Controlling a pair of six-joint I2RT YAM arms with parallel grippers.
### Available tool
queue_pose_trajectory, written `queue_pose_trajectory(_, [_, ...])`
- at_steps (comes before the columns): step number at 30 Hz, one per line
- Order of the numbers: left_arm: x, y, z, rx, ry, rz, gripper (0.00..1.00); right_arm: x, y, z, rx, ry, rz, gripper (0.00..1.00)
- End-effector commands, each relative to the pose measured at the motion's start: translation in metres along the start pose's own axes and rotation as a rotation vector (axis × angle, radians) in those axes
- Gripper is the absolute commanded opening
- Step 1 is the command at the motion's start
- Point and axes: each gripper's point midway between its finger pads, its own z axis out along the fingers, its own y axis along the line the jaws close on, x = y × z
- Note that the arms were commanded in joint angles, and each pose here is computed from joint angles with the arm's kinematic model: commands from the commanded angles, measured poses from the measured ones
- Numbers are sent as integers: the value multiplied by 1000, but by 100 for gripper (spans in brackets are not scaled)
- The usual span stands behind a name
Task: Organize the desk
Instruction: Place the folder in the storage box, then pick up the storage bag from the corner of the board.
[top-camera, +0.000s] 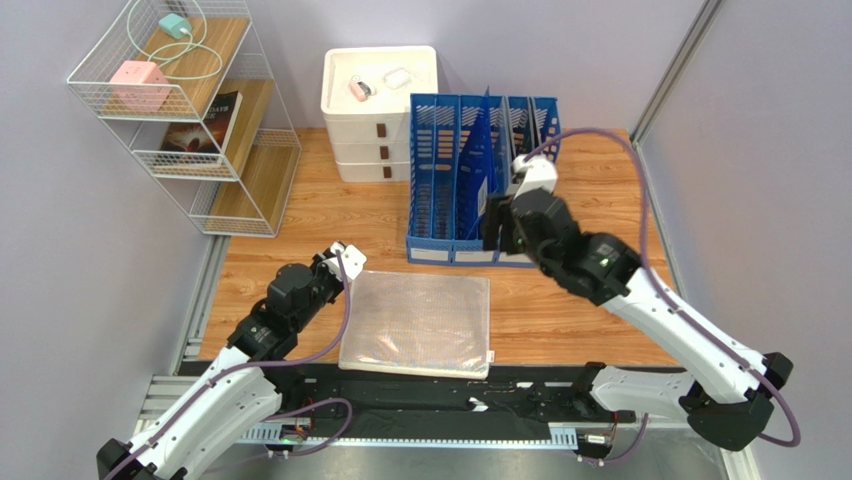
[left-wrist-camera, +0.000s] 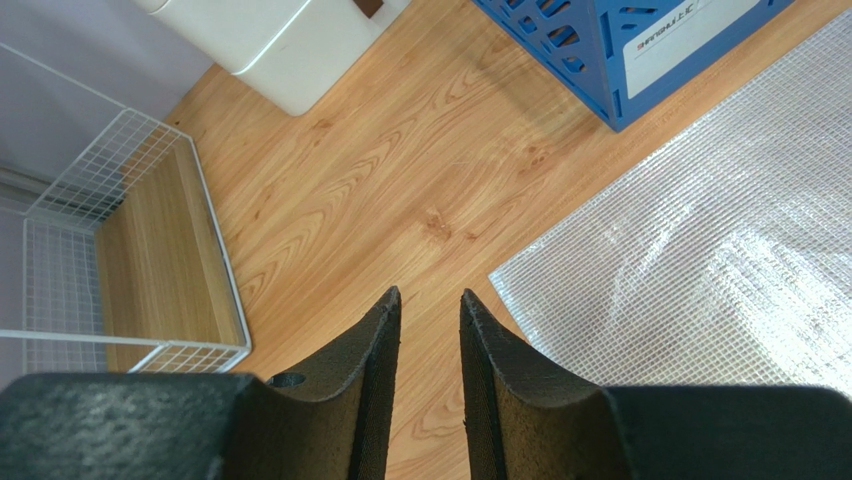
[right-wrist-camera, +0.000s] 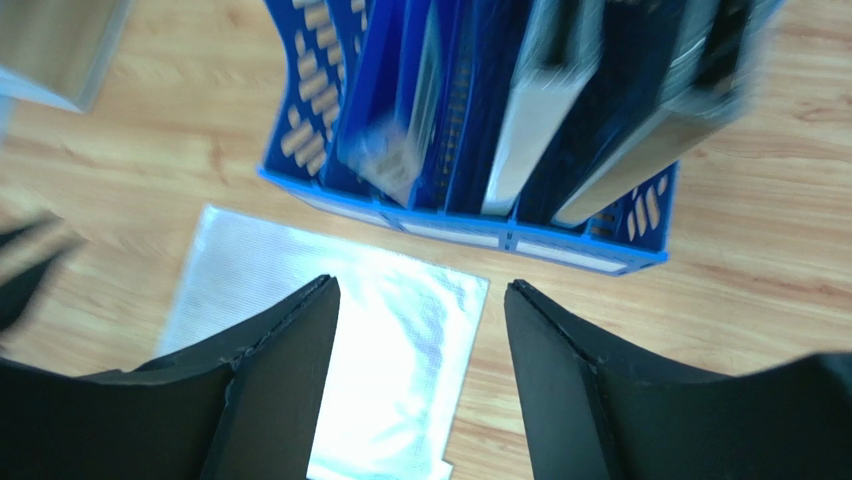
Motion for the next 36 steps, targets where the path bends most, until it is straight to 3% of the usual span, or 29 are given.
queue_pose_trajectory(1, [-10, 4, 1, -5, -26, 0, 35, 10, 35, 7, -101, -195, -62, 66])
queue_pose_trajectory(4, [-11, 4, 1, -2, -30, 1, 35, 11, 40, 10, -106, -264, -76, 68])
queue_pose_trajectory(16, [-11, 4, -3, -5, -41, 1, 35, 11, 42, 62, 69, -337, -172, 69])
queue_pose_trajectory(33, [-12, 4, -5, -3, -49, 1, 35, 24, 15, 100, 188, -313, -167, 66])
queue_pose_trajectory(36, [-13, 4, -6, -5, -53, 0, 35, 22, 11, 110, 194, -328, -138, 61])
